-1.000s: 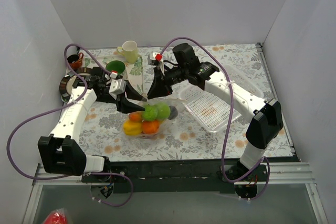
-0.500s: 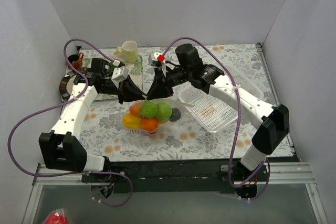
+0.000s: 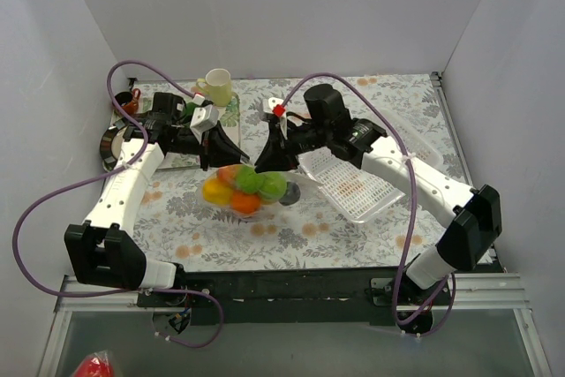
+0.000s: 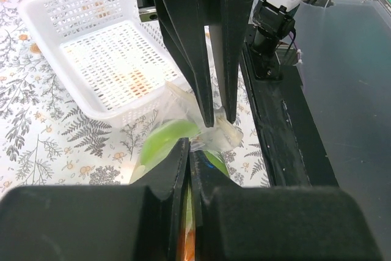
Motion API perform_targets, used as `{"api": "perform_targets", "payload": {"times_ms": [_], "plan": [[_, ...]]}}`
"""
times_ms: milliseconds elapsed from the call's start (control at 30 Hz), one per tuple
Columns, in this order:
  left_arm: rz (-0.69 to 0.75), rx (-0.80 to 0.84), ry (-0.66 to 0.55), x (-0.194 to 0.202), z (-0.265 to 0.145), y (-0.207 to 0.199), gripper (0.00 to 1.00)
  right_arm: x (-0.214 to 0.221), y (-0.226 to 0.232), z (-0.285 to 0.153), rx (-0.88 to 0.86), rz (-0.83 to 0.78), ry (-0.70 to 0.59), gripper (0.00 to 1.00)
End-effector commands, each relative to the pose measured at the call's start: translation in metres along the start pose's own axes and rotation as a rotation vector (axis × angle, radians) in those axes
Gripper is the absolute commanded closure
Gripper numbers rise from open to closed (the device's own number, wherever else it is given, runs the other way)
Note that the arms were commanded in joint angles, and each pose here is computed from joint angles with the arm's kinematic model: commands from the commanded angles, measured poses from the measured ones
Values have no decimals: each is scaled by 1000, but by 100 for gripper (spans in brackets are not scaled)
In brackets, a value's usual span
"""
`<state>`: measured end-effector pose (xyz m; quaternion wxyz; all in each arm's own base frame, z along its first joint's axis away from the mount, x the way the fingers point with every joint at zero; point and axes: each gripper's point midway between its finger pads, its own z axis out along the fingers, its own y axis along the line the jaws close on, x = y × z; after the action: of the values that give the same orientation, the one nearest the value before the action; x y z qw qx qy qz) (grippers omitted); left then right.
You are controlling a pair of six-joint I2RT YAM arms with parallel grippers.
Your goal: Open the zip-top bag and remove the fake food
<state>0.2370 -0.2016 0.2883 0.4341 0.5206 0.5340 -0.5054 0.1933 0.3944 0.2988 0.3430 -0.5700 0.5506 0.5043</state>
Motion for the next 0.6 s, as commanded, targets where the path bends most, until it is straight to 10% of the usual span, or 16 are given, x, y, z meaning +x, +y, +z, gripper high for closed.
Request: {"api": "perform_targets", "payload": {"times_ms": [0,567], "plan": [[111,17,-42,-34,-3,-14,100,24,0,-18,75,-1,42,98],[191,-40,1,-56,-12,-10,100,126,-35,-61,319,172,114,97]]}}
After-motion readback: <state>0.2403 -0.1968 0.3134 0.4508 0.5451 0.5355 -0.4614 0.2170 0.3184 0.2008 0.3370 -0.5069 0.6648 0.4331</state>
